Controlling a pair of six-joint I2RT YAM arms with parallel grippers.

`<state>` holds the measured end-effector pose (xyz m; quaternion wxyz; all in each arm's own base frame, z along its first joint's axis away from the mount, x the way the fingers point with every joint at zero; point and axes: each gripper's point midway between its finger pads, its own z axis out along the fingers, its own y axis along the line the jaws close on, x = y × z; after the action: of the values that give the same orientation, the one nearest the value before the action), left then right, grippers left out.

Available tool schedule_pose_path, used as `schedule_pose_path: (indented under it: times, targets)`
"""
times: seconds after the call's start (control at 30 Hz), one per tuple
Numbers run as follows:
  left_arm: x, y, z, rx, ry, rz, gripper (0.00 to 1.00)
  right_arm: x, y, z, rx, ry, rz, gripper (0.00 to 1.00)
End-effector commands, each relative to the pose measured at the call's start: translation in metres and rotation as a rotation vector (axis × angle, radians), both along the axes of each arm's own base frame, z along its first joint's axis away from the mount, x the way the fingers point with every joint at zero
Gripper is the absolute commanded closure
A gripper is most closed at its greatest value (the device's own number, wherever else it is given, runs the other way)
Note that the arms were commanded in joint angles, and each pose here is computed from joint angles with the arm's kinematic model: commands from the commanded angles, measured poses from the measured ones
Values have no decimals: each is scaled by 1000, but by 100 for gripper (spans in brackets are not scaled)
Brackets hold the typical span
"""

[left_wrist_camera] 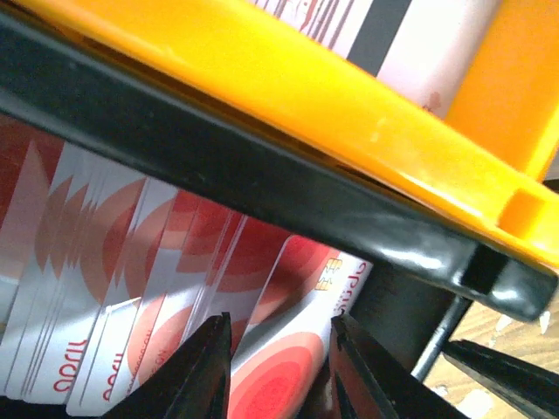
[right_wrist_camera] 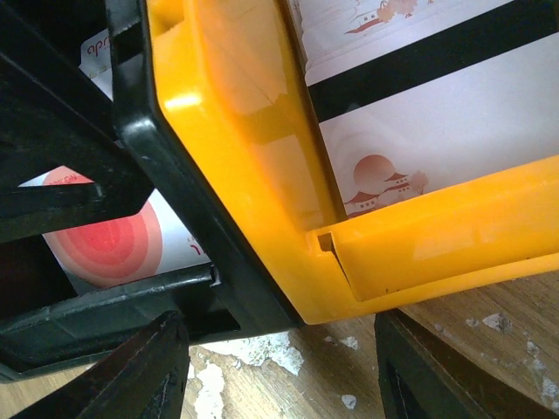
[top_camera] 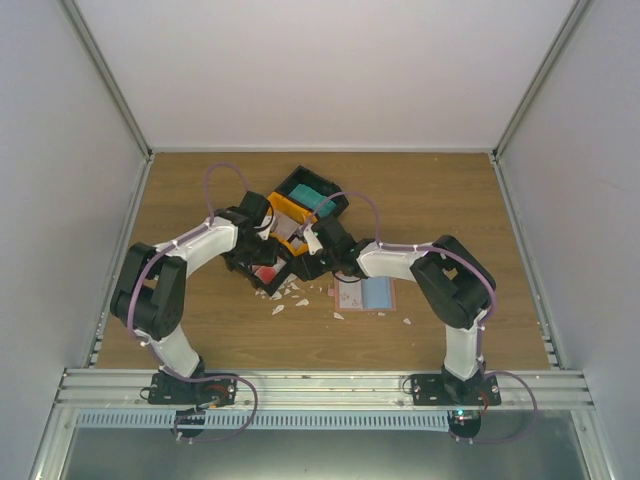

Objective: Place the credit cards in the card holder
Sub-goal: Pick up the credit card from the storage box.

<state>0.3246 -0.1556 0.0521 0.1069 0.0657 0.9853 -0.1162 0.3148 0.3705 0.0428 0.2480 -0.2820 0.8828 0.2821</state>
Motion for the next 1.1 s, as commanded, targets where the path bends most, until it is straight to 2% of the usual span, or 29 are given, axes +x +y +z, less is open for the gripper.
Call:
schedule_pose_path:
  times: [0.0,0.33,0.93,1.07]
  targets:
    - [-19,-20,13,-77,42,-41,67,9,3,-10,-25,-20,-32,42]
    - [-32,-24,21,-124,61,-38,74,6,-2,-9,-24,-6,-56,43]
    - [-40,-21,-3,-118,101,-14,74,11,-23,7,45,-1,-135,43]
    - [-35,-19,1,-106,82,-9,78,11,-25,8,50,3,-141,43]
